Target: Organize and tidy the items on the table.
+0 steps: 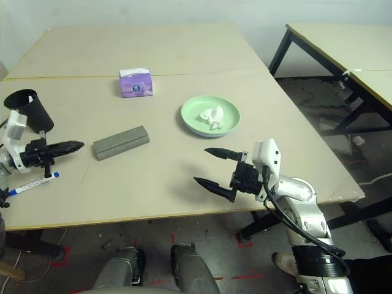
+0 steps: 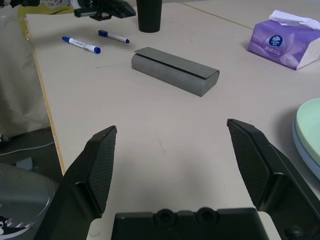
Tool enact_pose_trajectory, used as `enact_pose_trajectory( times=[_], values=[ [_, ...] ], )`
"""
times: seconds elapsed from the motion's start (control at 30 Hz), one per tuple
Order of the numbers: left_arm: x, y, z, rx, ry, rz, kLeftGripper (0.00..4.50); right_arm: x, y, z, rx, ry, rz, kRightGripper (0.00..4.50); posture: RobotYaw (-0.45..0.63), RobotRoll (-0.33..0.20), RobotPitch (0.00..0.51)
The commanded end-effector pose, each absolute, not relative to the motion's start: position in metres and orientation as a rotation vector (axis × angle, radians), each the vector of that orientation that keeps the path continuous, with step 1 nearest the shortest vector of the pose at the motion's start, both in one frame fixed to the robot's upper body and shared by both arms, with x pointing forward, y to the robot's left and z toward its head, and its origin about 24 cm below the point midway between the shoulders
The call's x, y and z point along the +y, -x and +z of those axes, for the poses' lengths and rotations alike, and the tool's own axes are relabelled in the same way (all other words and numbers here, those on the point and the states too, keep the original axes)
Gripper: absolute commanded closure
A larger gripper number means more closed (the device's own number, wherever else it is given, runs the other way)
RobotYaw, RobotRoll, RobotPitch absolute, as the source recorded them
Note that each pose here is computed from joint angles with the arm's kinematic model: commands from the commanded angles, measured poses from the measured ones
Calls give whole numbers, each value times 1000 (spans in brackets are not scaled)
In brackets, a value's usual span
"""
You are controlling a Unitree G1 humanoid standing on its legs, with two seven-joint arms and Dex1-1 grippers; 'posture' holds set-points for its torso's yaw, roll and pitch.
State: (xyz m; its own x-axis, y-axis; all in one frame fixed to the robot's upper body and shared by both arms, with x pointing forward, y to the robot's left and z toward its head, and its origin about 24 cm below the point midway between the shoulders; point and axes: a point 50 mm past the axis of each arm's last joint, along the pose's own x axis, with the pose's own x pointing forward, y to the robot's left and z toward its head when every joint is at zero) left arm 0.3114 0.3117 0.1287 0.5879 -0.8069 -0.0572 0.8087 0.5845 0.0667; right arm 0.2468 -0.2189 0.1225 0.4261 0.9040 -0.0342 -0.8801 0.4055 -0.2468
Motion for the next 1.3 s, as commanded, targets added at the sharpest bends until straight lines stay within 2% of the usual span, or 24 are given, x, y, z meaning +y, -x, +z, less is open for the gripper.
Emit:
enact_pose_trajectory(
  times=[0.03, 0.17, 0.3, 0.53, 0.73, 0.77, 1.1, 1.3],
  values=[
    [316, -305, 118, 46, -107, -886, 4458, -218, -248, 119, -99, 231, 1142, 0, -95, 0, 127],
    [325, -299, 116, 61, -147, -836, 4458, -216, -249, 120, -101, 228, 1151, 0, -82, 0, 127],
    [337, -292, 129, 67, -186, -834, 4458, -215, -250, 120, -101, 227, 1160, 0, -61, 0, 127],
    [360, -276, 158, 147, -301, -901, 2246, -210, -251, 120, -108, 215, 1199, 0, -54, 0, 131],
    [369, -271, 188, 254, -440, -960, 202, -202, -250, 119, -93, 209, 1293, 0, -52, 0, 132],
    [369, -272, 192, 272, -471, -968, 25, -200, -249, 119, -90, 209, 1312, 0, -53, 0, 132],
    [358, -280, 230, 483, -747, -1051, 25, -189, -251, 118, -92, 215, 1395, 0, -70, 0, 144],
    [352, -270, 227, 699, -912, -1166, 25, -181, -247, 114, -104, 192, 1394, 0, -86, 0, 153]
  ],
)
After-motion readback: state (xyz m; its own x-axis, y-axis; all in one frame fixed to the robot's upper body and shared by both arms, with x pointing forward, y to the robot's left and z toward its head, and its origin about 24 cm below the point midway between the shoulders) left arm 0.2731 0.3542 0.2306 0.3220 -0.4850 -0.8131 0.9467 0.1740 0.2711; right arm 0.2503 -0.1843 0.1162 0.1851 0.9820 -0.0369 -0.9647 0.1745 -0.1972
